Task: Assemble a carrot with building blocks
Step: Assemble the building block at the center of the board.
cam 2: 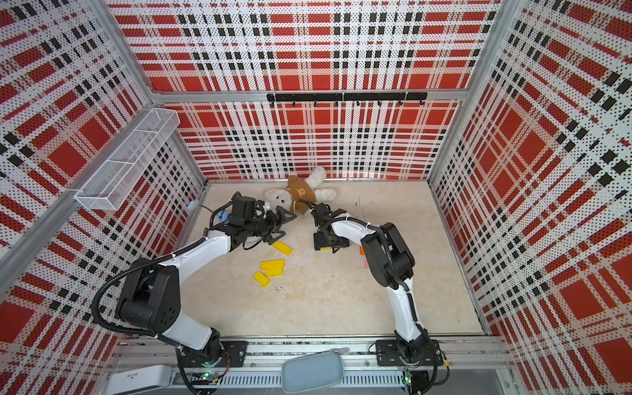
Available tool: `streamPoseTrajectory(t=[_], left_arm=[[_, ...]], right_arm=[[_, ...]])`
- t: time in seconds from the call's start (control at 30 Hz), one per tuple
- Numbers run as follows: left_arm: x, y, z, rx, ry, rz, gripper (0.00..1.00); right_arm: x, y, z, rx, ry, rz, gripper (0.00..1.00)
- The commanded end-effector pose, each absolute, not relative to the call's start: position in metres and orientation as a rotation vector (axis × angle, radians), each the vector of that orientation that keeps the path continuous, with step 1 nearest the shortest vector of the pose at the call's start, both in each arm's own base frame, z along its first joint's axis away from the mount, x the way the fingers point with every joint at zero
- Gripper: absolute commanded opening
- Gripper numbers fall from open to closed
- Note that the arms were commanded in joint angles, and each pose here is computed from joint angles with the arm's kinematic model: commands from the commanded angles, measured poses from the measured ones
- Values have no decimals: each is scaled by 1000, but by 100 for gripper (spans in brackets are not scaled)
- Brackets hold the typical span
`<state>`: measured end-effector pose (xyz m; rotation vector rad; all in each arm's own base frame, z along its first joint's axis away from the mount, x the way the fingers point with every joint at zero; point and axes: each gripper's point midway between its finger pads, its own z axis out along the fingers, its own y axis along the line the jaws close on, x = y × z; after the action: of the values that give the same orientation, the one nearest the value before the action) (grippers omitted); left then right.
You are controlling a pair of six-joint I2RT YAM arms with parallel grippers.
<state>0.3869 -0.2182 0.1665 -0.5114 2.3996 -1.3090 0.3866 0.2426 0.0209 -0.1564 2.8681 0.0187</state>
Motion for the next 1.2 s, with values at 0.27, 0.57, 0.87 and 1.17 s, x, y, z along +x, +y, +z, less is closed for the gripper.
streamPoseTrajectory(t=[0.27, 0.57, 0.87, 1.17], left_arm=[[382, -232, 186, -451, 2363, -1361, 100], [383, -232, 185, -454, 2365, -1358, 100], [382, -233, 185, -452, 2366, -1361, 99], [382, -233, 185, -450, 2368, -1364, 99]], right_arm=[[394, 243, 14, -91, 2874, 16, 87], [397, 239, 12, -68, 2873, -3, 88], [399, 238, 10, -45, 2871, -15, 88], [400, 235, 7, -21, 2874, -34, 89]])
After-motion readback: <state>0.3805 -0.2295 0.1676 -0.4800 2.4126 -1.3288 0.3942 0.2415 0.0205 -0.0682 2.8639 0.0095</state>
